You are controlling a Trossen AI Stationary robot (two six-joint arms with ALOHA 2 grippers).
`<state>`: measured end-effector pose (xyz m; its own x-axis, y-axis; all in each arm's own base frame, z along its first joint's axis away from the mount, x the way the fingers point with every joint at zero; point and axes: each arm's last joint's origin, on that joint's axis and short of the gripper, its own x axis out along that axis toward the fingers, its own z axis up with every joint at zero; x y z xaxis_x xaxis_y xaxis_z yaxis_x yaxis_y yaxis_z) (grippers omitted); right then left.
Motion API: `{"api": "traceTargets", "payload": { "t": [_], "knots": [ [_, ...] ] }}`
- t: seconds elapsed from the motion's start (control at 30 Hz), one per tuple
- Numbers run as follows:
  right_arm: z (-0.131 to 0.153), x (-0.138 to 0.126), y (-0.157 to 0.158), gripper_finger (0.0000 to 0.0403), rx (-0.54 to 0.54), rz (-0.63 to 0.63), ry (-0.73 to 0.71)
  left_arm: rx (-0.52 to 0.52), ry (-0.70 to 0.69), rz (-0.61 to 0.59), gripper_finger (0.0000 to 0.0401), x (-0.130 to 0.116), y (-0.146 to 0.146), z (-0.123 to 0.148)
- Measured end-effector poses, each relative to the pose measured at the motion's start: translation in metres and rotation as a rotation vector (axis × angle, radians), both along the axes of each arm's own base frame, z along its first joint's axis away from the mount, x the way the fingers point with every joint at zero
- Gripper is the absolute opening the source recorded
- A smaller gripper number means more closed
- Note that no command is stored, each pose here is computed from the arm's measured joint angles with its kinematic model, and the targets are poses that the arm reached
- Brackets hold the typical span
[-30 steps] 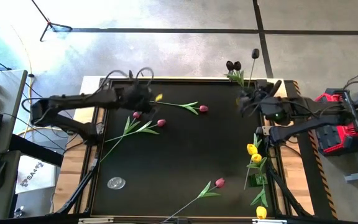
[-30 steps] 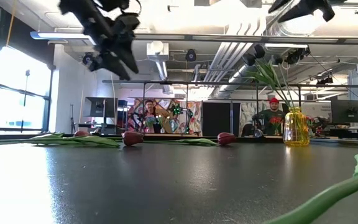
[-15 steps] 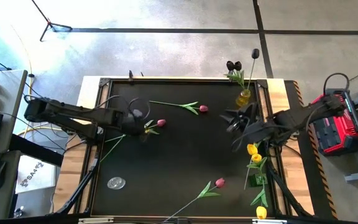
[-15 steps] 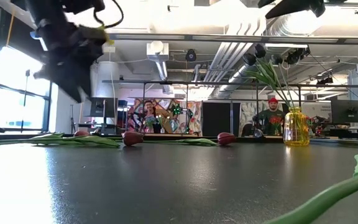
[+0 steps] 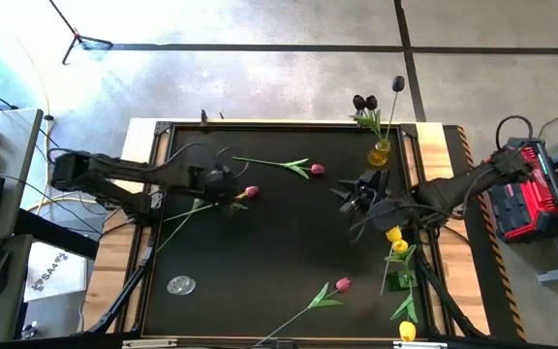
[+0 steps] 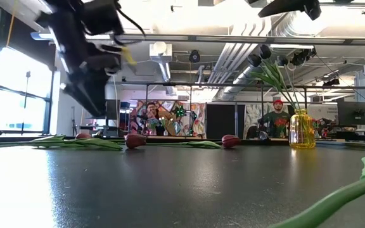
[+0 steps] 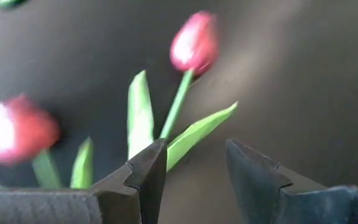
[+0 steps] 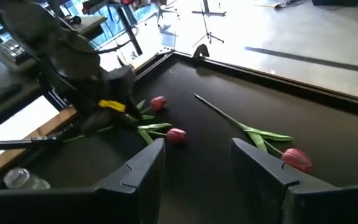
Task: Sort flowers into vase by color
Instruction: Put the top center red flower into the transparent vase
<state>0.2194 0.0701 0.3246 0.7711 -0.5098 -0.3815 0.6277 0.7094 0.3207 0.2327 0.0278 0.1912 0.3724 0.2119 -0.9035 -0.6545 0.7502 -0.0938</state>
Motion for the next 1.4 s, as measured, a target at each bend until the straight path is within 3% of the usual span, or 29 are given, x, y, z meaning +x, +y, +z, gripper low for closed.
{"api": "traceTargets", "payload": {
  "t": [0.1,0.3,0.47,0.63,0.77,1.0,1.17,1.4],
  "knots": [
    [-0.001,0.002,-0.008,0.0169,0.043,0.025,0.024,-0.026,-0.060,-0.079,0.0154,0.017,0.007,-0.010],
    [-0.009,0.006,-0.022,0.0169,0.198,0.061,0.103,0.061,-0.099,-0.198,0.0154,0.043,0.026,-0.023],
    [-0.010,0.006,-0.022,0.0169,0.258,0.046,0.084,-0.035,-0.114,-0.273,0.0154,0.063,0.058,-0.026],
    [-0.022,0.010,-0.023,0.0169,0.314,0.068,0.186,0.054,-0.119,-0.355,0.0154,0.084,0.092,-0.015],
    [-0.036,0.020,-0.021,0.0169,0.384,0.035,0.242,0.103,-0.087,-0.413,0.0154,0.102,0.123,-0.010],
    [-0.063,0.046,-0.011,0.0169,0.479,-0.042,0.246,0.073,0.066,-0.512,0.0154,0.130,0.168,-0.021],
    [-0.076,0.059,-0.007,0.0169,0.529,-0.064,0.236,0.044,0.151,-0.615,0.0154,0.139,0.174,-0.043],
    [-0.080,0.063,-0.006,0.0169,0.551,-0.092,0.212,0.100,0.188,-0.578,0.0149,0.143,0.178,-0.049]
  ]
}}
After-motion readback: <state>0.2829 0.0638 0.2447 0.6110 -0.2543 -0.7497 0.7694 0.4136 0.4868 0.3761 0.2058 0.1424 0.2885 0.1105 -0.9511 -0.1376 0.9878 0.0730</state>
